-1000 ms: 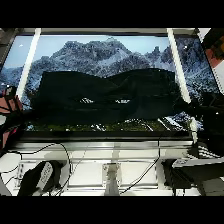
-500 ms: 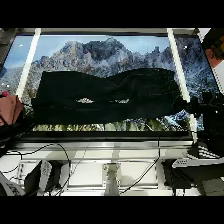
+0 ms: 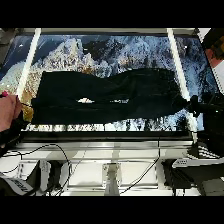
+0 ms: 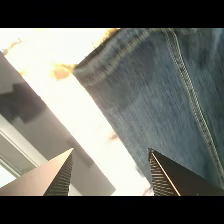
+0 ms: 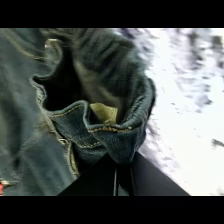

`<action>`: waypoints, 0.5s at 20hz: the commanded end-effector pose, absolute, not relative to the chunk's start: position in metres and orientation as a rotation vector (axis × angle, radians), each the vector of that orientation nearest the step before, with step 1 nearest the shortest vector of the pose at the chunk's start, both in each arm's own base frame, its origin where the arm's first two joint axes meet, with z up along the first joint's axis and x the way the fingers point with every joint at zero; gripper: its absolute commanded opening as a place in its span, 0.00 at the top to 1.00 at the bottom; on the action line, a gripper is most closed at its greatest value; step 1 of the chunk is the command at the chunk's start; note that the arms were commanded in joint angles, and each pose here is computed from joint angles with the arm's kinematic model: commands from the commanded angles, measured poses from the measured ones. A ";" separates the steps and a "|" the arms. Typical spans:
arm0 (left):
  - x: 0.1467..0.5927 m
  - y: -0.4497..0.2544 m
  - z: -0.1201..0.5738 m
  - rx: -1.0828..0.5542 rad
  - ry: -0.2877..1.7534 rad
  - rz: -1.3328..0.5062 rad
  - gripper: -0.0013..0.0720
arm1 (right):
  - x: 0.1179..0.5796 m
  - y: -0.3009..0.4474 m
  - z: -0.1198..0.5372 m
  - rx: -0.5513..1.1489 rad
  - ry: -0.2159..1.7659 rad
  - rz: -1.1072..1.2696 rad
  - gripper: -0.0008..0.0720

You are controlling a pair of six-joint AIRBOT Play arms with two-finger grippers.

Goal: Fold the clothes and pants, and hang the long-sleeved shirts on hangers.

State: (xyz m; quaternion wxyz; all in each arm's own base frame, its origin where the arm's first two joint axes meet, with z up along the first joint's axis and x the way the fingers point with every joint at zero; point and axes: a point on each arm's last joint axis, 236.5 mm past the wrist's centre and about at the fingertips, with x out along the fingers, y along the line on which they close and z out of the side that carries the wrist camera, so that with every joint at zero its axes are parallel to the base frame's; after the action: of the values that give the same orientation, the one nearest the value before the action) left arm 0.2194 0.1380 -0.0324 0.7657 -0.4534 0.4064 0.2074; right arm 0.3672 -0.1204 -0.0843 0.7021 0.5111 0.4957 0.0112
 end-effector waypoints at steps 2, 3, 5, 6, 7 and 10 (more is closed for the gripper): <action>0.214 0.142 -0.053 -1.043 0.876 0.516 0.27 | 0.383 -0.111 -0.063 1.238 1.027 0.083 0.95; 0.212 0.141 -0.062 -1.062 0.888 0.524 0.27 | 0.384 -0.110 -0.061 1.250 1.020 0.092 0.95; 0.212 0.145 -0.073 -1.085 0.890 0.550 0.36 | 0.383 -0.107 -0.059 1.255 1.025 0.104 0.95; 0.213 0.150 -0.077 -1.089 0.883 0.566 0.36 | 0.383 -0.107 -0.059 1.254 1.027 0.106 0.95; 0.213 0.154 -0.081 -1.091 0.880 0.581 0.36 | 0.383 -0.106 -0.059 1.255 1.028 0.107 0.95; 0.225 0.155 -0.082 -1.096 0.846 0.532 0.36 | 0.382 -0.105 -0.058 1.257 1.030 0.113 0.95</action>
State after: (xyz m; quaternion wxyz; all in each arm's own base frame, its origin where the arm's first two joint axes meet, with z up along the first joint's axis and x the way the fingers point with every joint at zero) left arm 0.2157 0.1499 -0.0783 0.7279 -0.4972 0.4002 0.2506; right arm 0.3817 -0.1079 -0.0612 0.6889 0.5570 0.4617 0.0442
